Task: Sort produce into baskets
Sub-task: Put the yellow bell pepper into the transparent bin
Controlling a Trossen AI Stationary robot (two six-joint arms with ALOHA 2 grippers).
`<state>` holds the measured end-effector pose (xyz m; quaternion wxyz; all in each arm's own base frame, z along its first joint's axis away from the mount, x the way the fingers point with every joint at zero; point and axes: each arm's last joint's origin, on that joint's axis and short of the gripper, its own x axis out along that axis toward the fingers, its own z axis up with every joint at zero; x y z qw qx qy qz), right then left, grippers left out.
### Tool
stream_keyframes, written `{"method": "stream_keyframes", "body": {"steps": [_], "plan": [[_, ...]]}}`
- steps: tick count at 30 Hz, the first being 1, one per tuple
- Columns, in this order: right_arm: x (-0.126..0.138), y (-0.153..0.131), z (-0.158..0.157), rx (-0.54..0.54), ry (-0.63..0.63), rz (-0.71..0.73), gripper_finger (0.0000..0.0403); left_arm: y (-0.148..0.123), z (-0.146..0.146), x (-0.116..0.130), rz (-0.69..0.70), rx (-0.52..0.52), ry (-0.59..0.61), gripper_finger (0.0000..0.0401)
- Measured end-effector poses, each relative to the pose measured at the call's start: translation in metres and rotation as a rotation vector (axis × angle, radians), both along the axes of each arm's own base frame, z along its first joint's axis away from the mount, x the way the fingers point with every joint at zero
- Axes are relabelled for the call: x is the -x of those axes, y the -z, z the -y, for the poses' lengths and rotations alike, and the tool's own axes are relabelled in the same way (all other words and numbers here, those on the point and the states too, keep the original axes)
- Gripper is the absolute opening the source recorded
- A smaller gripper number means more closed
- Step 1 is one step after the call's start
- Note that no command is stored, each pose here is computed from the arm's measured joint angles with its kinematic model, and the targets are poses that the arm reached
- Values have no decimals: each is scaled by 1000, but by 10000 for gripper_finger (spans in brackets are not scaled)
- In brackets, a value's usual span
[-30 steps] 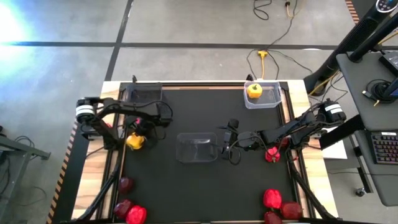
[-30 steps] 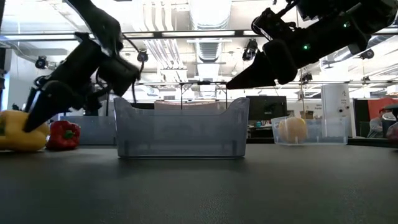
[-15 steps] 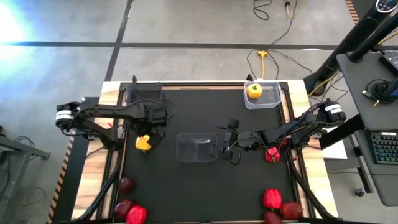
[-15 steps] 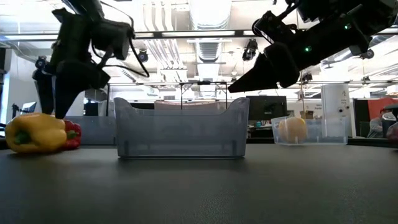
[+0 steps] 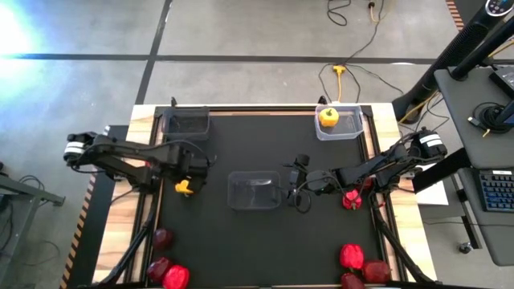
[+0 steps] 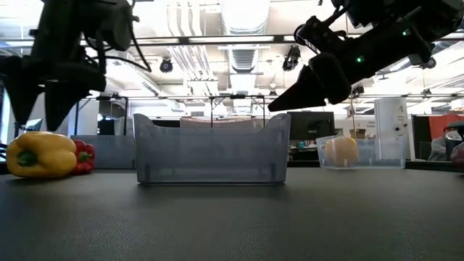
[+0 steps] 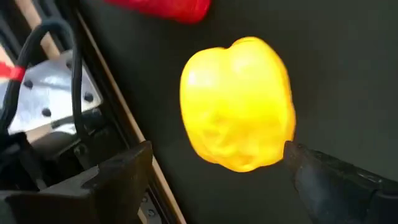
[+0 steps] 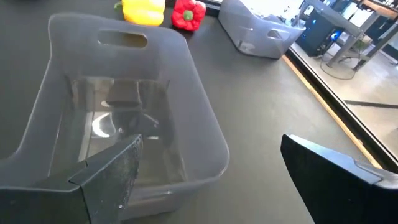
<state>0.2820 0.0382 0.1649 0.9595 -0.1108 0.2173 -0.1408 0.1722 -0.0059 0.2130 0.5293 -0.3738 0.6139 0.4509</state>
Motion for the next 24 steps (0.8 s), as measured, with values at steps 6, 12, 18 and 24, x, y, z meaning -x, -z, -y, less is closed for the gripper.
{"method": "stream_keyframes", "body": {"steps": [6,12,18,24], "plan": [[1,1,0,2,0,-14,374,12,3,-6,88,-64,-50,343],[4,7,1,8,1,-55,374,30,11,4,52,-83,-94,343],[5,8,3,3,7,-55,374,49,18,14,76,-154,-143,344],[4,8,6,-23,-27,-55,374,59,19,16,106,-179,-153,343]]}}
